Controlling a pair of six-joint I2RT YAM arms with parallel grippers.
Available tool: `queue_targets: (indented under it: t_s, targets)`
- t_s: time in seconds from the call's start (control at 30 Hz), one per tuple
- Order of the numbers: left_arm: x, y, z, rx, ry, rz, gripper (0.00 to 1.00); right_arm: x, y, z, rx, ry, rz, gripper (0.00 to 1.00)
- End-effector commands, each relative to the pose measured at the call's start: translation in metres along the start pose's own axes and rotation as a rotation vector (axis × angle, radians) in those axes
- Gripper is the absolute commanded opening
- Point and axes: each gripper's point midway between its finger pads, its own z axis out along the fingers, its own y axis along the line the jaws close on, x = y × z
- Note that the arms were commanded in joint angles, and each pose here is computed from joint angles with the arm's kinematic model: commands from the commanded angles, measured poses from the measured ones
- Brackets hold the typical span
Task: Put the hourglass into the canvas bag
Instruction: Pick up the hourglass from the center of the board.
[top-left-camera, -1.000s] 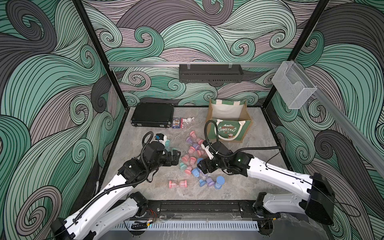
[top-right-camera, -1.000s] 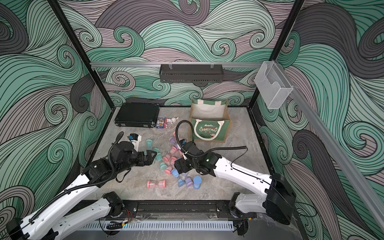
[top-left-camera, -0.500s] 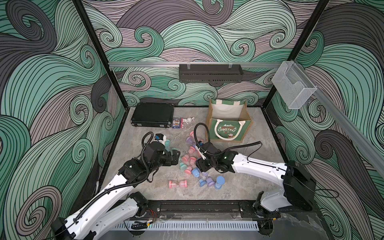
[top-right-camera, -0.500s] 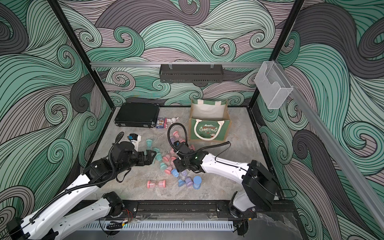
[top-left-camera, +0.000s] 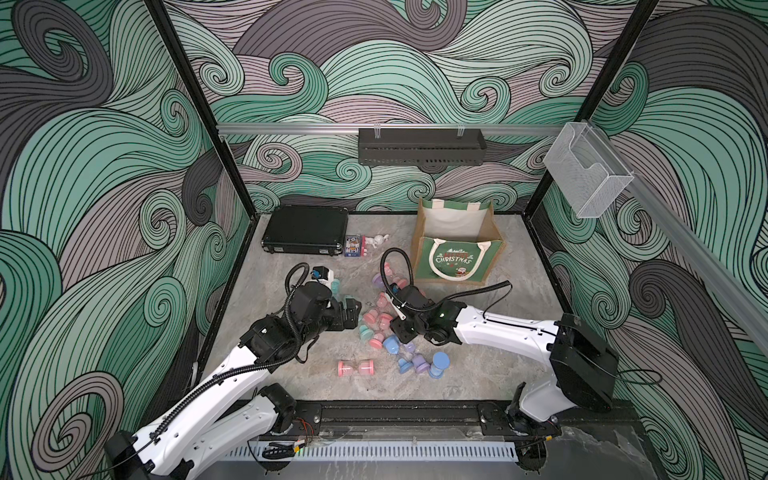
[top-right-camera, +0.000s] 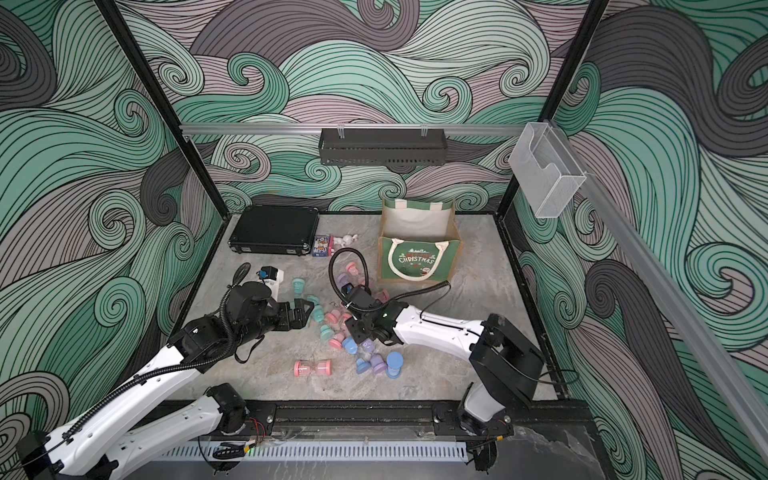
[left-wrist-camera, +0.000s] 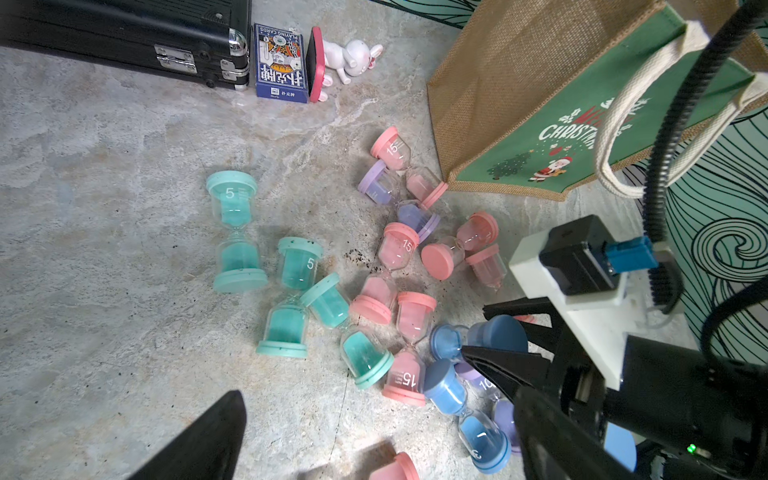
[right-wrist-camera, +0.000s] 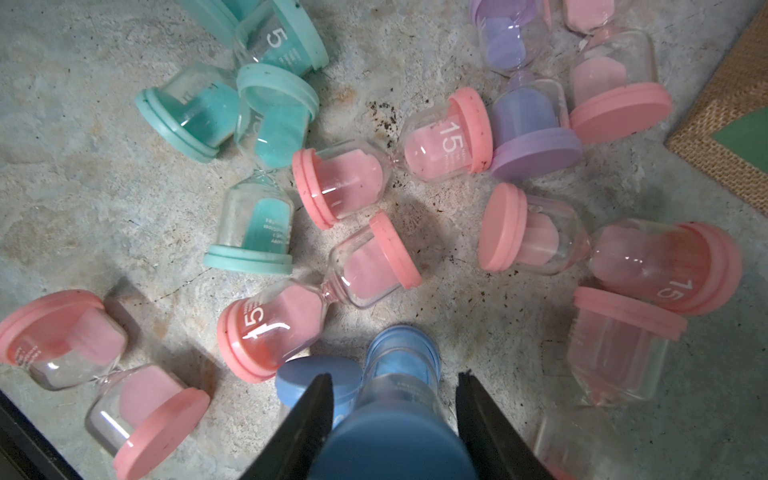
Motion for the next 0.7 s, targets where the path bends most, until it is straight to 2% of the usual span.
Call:
queue_targets:
  t_s: [0.0, 0.2, 0.43, 0.67]
  targets:
    - [-0.005, 0.0, 0.001, -0.004, -0.016, -0.016, 0.99, -0.003, -0.001, 0.001, 0.016, -0.016, -0.01, 0.46]
    - [-0.007, -0.001, -0.001, -0.004, -0.021, -0.016, 0.98, -0.01, 0.0, -0.007, 0.013, -0.027, -0.027, 0.33]
    - [-0.009, -0.004, -0.002, 0.007, -0.026, -0.017, 0.98, -0.023, -0.003, -0.027, 0.032, -0.058, -0.017, 0.31]
    - [-0.022, -0.009, -0.012, 0.017, -0.057, 0.005, 0.99, -0.052, -0.01, -0.066, 0.036, -0.13, 0.029, 0.3]
